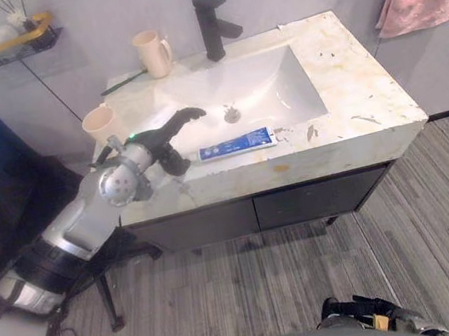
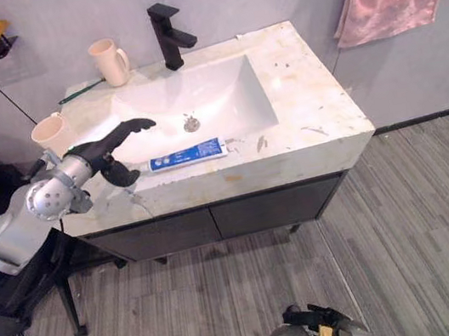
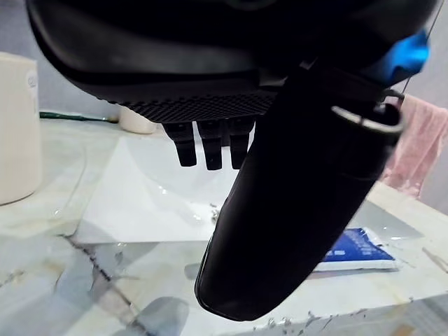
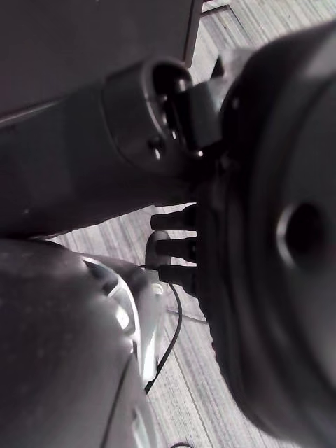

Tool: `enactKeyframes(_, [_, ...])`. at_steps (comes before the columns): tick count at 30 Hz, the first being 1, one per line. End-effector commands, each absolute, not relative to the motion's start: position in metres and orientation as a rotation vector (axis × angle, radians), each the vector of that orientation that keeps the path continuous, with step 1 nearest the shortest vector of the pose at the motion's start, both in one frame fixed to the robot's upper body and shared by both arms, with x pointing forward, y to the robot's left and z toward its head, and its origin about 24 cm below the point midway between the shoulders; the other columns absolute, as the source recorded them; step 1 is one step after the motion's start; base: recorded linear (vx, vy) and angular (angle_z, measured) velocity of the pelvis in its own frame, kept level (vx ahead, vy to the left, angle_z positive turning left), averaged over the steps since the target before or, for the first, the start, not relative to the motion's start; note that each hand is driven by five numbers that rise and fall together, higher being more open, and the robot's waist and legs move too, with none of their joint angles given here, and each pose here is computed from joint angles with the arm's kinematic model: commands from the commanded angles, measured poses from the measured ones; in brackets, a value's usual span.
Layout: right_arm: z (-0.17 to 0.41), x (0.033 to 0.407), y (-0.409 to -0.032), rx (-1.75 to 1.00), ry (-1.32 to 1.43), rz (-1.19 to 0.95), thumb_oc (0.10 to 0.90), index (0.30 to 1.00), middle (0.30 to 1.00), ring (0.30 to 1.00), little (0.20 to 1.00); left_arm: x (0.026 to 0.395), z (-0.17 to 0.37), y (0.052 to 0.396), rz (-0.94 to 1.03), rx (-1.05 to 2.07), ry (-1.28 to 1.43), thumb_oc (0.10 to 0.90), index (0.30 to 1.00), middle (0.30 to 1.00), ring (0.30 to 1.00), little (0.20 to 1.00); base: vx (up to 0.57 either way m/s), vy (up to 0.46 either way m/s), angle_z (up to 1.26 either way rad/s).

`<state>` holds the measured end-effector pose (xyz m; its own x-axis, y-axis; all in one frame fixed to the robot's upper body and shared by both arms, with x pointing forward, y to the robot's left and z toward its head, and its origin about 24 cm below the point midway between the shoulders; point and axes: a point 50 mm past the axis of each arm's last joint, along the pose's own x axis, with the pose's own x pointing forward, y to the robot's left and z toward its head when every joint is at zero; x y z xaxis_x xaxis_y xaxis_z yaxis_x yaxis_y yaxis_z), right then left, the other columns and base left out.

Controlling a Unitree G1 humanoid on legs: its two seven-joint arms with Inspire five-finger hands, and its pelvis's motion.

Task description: Organize the bathroom.

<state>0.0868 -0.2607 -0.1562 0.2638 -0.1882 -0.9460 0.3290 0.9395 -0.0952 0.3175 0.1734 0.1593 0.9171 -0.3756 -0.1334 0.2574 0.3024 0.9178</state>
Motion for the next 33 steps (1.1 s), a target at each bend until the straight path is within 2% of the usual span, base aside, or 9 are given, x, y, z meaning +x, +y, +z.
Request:
enactKeyframes(1, [-0.155, 0.083, -0.268, 0.122, 1.276, -0.379, 0.8, 0.9, 0.9, 0.9, 0.9, 0.327, 0.226, 0.177, -0.231, 1.262, -0.348, 0.8, 0.9, 0.9, 0.9, 0.9, 0.0, 0.0, 0.0])
enactKeyframes(15, [-0.154, 0.085, -0.268, 0.103, 1.271, -0.363, 0.8, 0.9, 0.9, 0.9, 0.9, 0.328, 0.213, 0.166, -0.297, 1.149, -0.313, 0.8, 0.9, 0.9, 0.9, 0.9, 0.01, -0.005, -0.01])
enactKeyframes(28, [-0.153, 0.089, -0.269, 0.112, 1.26, -0.36, 0.8, 0.9, 0.9, 0.9, 0.9, 0.329, 0.211, 0.166, -0.309, 1.17, -0.289, 0.8, 0.9, 0.9, 0.9, 0.9, 0.0, 0.0, 0.0])
enactKeyframes(29, [-0.153, 0.09, -0.269, 0.112, 1.259, -0.361, 0.8, 0.9, 0.9, 0.9, 0.9, 0.329, 0.21, 0.167, -0.31, 1.172, -0.282, 0.764, 0.846, 0.846, 0.846, 0.846, 0.0, 0.0, 0.0])
enactKeyframes(30, [-0.153, 0.089, -0.269, 0.112, 1.258, -0.363, 0.8, 0.9, 0.9, 0.9, 0.9, 0.33, 0.209, 0.167, -0.311, 1.179, -0.275, 0.635, 0.653, 0.653, 0.653, 0.653, 0.0, 0.0, 0.0])
enactKeyframes(31, [-0.153, 0.089, -0.269, 0.113, 1.258, -0.364, 0.8, 0.9, 0.9, 0.9, 0.9, 0.33, 0.209, 0.167, -0.311, 1.182, -0.274, 0.568, 0.552, 0.552, 0.552, 0.552, 0.0, 0.0, 0.0])
enactKeyframes(32, [-0.153, 0.089, -0.269, 0.113, 1.259, -0.367, 0.8, 0.9, 0.9, 0.9, 0.9, 0.33, 0.207, 0.168, -0.311, 1.184, -0.266, 0.427, 0.34, 0.34, 0.34, 0.34, 0.0, 0.0, 0.0])
enactKeyframes(33, [-0.153, 0.088, -0.27, 0.113, 1.259, -0.37, 0.8, 0.9, 0.9, 0.9, 0.9, 0.331, 0.207, 0.168, -0.311, 1.193, -0.26, 0.4, 0.3, 0.3, 0.3, 0.3, 0.0, 0.0, 0.0])
